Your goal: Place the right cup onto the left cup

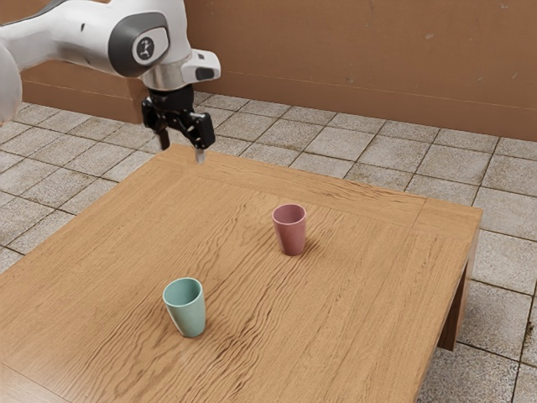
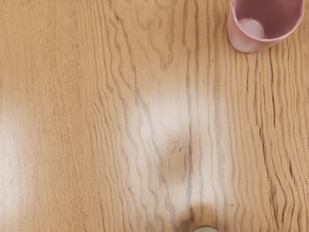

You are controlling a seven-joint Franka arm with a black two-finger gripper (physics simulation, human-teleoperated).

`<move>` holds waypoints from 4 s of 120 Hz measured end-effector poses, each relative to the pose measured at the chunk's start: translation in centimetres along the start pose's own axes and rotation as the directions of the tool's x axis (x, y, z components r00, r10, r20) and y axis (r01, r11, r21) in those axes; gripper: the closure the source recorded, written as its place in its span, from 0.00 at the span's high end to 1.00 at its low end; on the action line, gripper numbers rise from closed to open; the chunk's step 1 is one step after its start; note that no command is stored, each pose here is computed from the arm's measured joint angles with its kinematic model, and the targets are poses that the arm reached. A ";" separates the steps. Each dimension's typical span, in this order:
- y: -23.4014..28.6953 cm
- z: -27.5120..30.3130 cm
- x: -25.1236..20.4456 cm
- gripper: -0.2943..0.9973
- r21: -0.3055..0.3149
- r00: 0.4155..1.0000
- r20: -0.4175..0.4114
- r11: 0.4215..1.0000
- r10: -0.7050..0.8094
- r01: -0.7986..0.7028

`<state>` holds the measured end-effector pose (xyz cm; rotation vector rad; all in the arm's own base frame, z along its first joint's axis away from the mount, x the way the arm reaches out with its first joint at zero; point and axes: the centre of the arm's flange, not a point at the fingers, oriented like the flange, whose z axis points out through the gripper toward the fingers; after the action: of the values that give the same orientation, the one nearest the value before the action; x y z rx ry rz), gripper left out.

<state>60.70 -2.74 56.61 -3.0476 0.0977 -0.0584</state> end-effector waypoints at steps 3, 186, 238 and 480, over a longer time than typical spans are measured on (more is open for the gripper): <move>0.6 0.2 1.1 0.76 0.002 1.000 -0.008 1.000 0.002 -0.002; 14.3 19.3 15.8 0.76 -0.115 1.000 0.011 0.993 -0.021 0.022; 15.1 22.2 16.2 0.75 -0.106 0.999 0.028 0.994 -0.033 0.035; 10.9 14.8 8.0 0.16 -0.065 0.986 0.131 0.991 -0.106 0.115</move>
<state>68.65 -12.75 41.12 -3.1169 -0.0809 0.1346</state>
